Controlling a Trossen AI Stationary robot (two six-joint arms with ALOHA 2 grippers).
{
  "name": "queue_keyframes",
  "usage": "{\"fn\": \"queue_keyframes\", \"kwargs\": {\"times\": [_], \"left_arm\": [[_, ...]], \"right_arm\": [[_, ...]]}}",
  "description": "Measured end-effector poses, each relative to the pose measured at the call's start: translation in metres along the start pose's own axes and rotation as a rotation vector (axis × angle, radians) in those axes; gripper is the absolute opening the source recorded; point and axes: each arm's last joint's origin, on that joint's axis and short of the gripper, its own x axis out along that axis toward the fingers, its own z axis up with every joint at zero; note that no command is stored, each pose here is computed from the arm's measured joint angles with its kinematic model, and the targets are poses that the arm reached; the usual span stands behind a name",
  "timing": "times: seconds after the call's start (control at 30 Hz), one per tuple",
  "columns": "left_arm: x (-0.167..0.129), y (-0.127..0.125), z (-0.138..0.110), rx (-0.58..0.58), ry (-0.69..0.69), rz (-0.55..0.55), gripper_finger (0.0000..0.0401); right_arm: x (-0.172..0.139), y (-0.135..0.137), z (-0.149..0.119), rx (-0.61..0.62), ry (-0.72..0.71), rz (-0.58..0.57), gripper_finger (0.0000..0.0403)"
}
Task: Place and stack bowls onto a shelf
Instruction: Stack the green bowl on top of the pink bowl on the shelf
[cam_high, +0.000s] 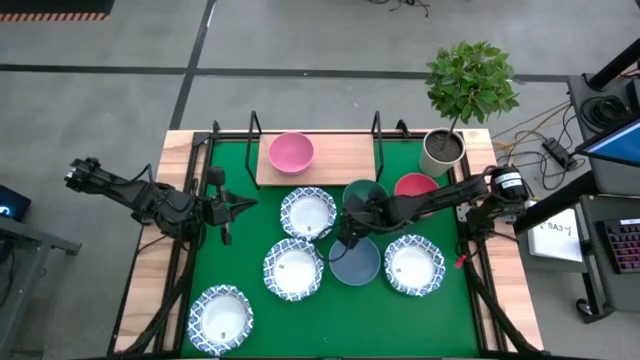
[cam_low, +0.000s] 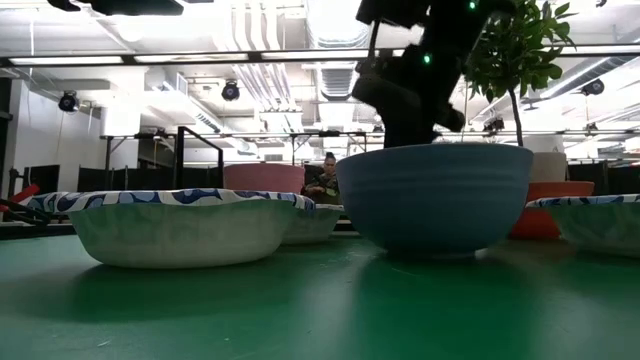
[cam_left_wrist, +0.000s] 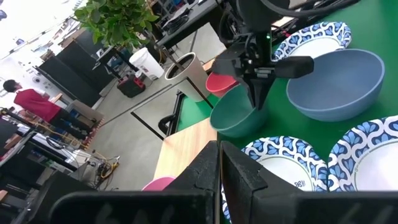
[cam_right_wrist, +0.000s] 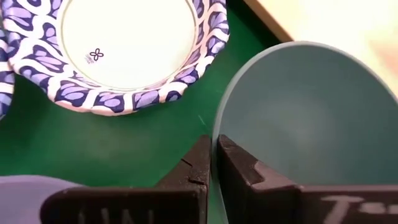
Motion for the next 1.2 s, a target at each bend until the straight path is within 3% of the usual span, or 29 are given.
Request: {"fn": "queue_keyframes", "kwargs": {"times": [0.27, 0.53, 0.9, 1.2], "left_arm": [[0.000, 0.000, 0.000, 0.000, 0.000, 0.000, 0.0000], [-0.002, 0.002, 0.000, -0.001, -0.009, 0.008, 0.0000], [-0.006, 0.008, -0.001, -0.027, 0.017, 0.102, 0.0000], [-0.006, 0.008, -0.002, -0.026, 0.018, 0.104, 0.0000]], "right_arm": [[-0.037, 0.008, 0.029, -0.106, -0.051, 0.041, 0.0012], [-0.068, 0.009, 0.073, -0.247, -0.235, 0.052, 0.0012], [-0.054, -0.022, 0.126, -0.356, -0.475, 0.007, 0.0012], [-0.040, -0.040, 0.152, -0.338, -0.604, 0.089, 0.0012]]}}
